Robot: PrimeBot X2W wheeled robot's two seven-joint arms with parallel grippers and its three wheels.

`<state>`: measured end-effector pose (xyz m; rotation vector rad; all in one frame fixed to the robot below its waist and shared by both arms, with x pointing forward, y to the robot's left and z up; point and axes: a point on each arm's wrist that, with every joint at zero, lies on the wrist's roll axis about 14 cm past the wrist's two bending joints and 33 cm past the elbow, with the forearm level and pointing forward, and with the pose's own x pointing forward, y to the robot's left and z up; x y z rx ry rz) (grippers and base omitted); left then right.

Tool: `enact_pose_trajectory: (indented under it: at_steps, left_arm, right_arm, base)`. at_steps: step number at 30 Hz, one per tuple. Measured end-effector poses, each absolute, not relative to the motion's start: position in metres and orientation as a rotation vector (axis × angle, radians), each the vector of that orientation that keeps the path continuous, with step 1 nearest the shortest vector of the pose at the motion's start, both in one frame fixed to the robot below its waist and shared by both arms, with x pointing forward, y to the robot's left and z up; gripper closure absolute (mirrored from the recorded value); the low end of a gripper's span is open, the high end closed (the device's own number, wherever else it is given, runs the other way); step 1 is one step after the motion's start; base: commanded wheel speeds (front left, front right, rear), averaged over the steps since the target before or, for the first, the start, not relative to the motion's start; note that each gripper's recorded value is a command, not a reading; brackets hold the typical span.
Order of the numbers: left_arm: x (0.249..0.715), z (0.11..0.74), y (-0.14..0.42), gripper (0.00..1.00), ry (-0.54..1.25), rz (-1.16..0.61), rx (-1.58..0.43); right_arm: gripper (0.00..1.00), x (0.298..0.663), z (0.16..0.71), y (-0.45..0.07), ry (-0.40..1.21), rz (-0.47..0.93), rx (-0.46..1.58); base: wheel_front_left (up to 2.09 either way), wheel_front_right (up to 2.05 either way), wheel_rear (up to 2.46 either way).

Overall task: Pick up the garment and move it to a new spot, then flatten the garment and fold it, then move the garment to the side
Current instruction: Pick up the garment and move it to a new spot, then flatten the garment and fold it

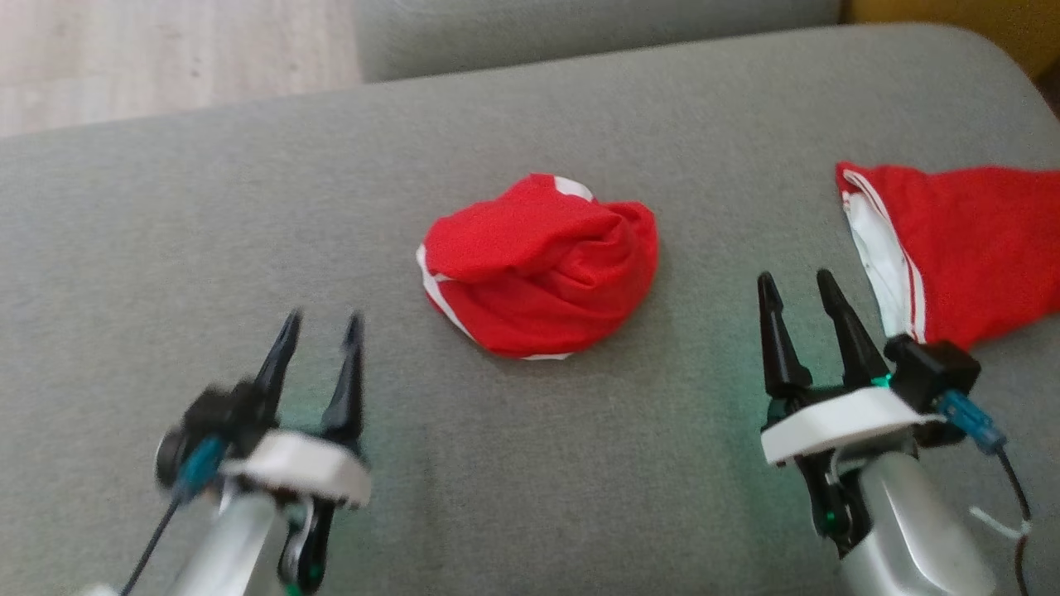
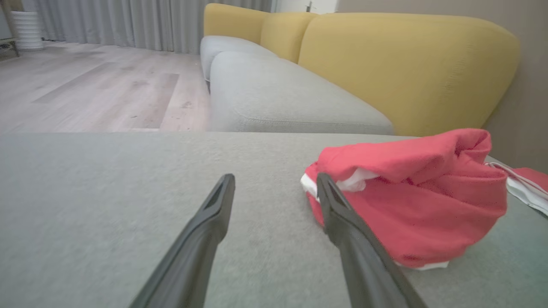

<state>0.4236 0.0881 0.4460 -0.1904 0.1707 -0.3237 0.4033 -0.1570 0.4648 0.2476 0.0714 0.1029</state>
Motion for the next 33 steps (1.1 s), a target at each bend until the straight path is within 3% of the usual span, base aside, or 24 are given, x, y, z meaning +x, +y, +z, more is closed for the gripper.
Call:
enact_pose_trajectory:
  at_steps: [10, 16, 25, 33]
  left_arm:
    - [0.348, 0.434, 0.155, 0.00, 0.169, -0.061, -0.211]
    - [0.318, 0.422, 0.163, 0.00, 0.200, -0.031, -0.216]
    - [0.319, 0.422, 0.165, 0.00, 0.193, -0.032, -0.229]
    - [0.311, 0.413, 0.180, 0.00, 0.222, 0.034, -0.264]
  right_arm:
    - [0.00, 0.382, 0.463, -0.139, 0.084, 0.147, 0.258]
    - [0.00, 0.375, 0.455, -0.125, 0.114, 0.187, 0.252]
    - [0.00, 0.360, 0.420, -0.029, 0.271, 0.504, 0.169]
    - [0.00, 0.390, 0.402, -0.004, 0.346, 0.603, 0.038]
  base:
    - [0.00, 0.00, 0.00]
    - [0.00, 0.00, 0.00]
    - [0.00, 0.00, 0.00]
    - [0.00, 0.00, 0.00]
